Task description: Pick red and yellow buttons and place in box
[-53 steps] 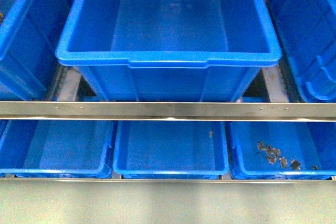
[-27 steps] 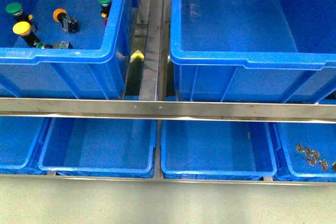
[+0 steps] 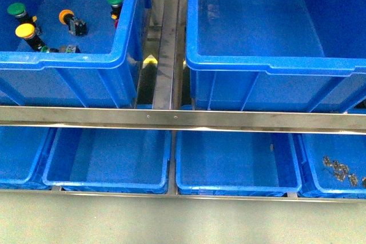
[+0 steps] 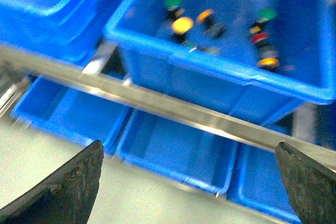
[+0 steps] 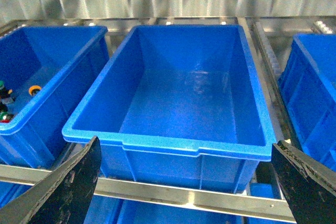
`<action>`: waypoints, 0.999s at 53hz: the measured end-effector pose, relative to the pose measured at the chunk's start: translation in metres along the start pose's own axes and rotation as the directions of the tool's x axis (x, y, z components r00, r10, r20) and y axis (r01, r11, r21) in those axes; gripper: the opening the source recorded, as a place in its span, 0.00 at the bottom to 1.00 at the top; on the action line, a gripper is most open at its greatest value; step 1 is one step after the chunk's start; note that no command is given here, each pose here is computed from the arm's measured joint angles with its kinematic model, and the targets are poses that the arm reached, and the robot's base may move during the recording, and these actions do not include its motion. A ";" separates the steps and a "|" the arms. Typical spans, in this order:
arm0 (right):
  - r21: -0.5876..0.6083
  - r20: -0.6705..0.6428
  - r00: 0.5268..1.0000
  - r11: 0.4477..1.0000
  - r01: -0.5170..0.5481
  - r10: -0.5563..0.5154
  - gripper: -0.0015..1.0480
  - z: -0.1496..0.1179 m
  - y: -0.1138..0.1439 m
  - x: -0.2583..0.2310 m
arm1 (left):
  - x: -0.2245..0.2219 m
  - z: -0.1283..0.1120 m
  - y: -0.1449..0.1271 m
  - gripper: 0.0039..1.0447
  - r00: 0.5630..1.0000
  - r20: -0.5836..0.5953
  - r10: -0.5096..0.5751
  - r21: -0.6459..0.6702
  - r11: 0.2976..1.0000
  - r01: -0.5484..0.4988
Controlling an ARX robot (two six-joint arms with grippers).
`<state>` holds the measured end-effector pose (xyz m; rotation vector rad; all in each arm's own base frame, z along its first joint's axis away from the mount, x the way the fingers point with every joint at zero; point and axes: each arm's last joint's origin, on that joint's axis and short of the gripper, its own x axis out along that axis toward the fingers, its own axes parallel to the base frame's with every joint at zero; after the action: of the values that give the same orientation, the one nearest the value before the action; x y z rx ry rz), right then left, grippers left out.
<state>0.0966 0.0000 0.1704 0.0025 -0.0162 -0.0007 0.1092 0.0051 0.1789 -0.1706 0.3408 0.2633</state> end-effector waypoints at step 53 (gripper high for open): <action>0.000 0.000 1.000 1.000 0.000 0.000 0.94 0.000 0.000 0.000 | 0.348 0.096 -0.067 0.93 0.953 -0.215 0.216 -0.199 0.945 -0.259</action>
<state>0.0966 0.0000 0.1704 0.0025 -0.0162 -0.0004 0.4738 0.0396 0.1547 -0.3811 0.5234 0.5286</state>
